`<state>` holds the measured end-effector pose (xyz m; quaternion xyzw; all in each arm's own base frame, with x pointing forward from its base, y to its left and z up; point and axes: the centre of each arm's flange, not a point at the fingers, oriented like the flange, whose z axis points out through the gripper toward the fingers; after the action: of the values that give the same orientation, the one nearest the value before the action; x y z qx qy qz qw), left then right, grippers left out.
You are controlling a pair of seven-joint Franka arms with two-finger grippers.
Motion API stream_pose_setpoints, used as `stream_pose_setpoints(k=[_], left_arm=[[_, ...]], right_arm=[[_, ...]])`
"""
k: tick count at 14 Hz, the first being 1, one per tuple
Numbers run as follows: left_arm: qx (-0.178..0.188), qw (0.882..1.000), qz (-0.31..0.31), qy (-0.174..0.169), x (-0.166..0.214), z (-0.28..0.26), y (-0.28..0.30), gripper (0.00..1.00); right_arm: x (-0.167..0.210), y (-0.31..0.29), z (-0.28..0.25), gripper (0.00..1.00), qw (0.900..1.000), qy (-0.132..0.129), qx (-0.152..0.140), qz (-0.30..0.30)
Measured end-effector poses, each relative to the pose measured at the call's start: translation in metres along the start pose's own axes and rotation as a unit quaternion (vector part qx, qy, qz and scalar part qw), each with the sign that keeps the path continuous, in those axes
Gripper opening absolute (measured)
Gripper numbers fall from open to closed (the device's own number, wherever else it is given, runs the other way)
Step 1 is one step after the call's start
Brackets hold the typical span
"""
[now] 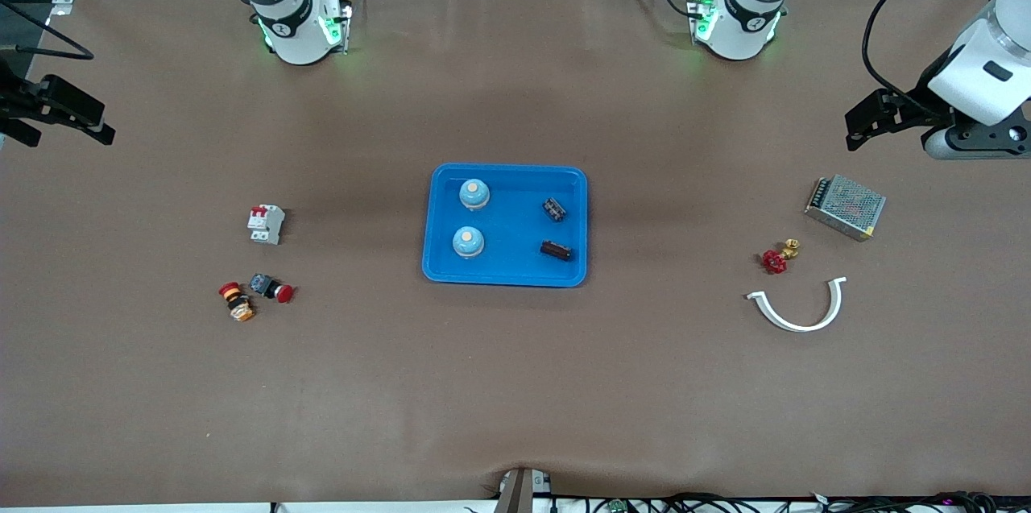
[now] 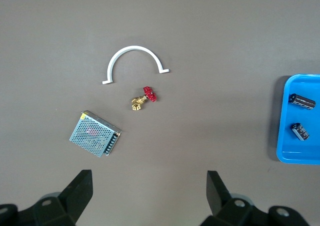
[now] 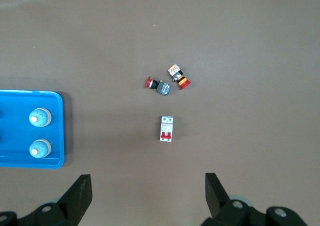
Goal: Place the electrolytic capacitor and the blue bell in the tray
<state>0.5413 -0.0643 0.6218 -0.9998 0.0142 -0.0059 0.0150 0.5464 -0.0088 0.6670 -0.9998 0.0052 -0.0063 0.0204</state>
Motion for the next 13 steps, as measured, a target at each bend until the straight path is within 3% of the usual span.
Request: stream_pose_setpoints(k=[5, 13], left_arm=[[0.000, 1.000, 0.000, 0.000, 0.000, 0.000, 0.000, 1.00], [0.000, 1.000, -0.002, 0.000, 0.000, 0.000, -0.002, 1.00]], right_arm=[[-0.005, 0.012, -0.004, 1.00, 1.000, -0.013, 0.000, 0.012], [-0.006, 0.016, -0.007, 1.00, 1.000, -0.012, 0.001, 0.016]])
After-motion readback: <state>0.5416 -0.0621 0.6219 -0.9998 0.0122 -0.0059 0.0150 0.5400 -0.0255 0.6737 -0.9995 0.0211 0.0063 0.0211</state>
